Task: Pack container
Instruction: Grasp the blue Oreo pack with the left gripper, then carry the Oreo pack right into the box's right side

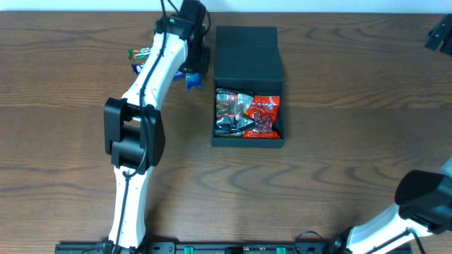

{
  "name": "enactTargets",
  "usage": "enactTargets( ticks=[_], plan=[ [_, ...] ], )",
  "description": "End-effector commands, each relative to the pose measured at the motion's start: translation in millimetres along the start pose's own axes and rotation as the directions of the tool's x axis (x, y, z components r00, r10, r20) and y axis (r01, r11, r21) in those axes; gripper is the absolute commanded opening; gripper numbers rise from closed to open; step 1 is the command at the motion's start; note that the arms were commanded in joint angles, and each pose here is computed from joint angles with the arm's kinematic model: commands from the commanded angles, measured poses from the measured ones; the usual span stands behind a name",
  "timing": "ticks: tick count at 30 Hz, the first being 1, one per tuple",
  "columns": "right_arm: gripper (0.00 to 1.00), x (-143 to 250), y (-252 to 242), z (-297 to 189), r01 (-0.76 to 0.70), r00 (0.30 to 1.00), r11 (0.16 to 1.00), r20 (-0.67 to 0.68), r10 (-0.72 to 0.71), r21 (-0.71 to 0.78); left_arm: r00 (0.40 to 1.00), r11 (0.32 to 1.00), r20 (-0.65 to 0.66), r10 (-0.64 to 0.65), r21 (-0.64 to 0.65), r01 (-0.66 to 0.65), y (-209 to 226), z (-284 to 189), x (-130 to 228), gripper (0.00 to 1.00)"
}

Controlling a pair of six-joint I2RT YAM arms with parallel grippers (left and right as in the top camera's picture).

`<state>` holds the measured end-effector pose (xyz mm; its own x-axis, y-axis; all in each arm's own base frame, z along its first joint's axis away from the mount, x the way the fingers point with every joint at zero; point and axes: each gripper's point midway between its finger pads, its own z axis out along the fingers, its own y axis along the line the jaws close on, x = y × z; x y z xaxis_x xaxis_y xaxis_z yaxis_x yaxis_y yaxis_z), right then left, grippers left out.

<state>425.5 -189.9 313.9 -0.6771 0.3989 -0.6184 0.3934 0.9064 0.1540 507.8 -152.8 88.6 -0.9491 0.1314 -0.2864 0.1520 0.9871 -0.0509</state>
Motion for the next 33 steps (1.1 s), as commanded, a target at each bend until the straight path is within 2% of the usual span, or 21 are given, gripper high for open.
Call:
enactTargets(
  ticks=[1, 10, 17, 23, 28, 33],
  plan=[
    [0.99, 3.0, -1.3, 5.5, -0.011, 1.000, 1.000, -0.016, 0.011, -0.005, 0.998, 1.000, 0.055, 0.004, -0.005, -0.004, -10.1, -33.8, -12.0, 0.20],
    [0.99, 0.6, -7.2, 4.8, -0.007, 1.000, 1.000, -0.006, 0.007, 0.006, 0.998, 0.997, 0.023, 0.057, 0.058, -0.058, -108.3, -65.9, 24.9, 0.11],
    [0.99, -5.1, -27.1, 1.7, -0.038, 0.999, 0.999, 0.019, 0.037, 0.031, 0.996, 0.992, -0.010, 0.091, 0.087, -0.090, -175.8, -71.8, 62.5, 0.09],
    [0.99, -8.0, -42.5, -1.0, -0.063, 0.998, 0.997, 0.035, 0.061, 0.050, 0.998, 0.993, -0.034, 0.060, 0.100, -0.057, -206.4, -72.9, 84.3, 0.09],
    [0.99, -10.7, -44.1, -2.1, -0.071, 0.997, 0.997, 0.046, 0.069, 0.032, 0.995, 0.991, -0.049, 0.086, 0.109, -0.080, -229.3, -69.2, 103.4, 0.09],
    [0.99, -12.4, -41.2, -3.0, -0.079, 0.996, 0.997, 0.052, 0.079, -0.009, 0.994, 0.996, -0.103, 0.041, 0.082, -0.032, -232.3, -61.6, 122.9, 0.10]
  ],
)
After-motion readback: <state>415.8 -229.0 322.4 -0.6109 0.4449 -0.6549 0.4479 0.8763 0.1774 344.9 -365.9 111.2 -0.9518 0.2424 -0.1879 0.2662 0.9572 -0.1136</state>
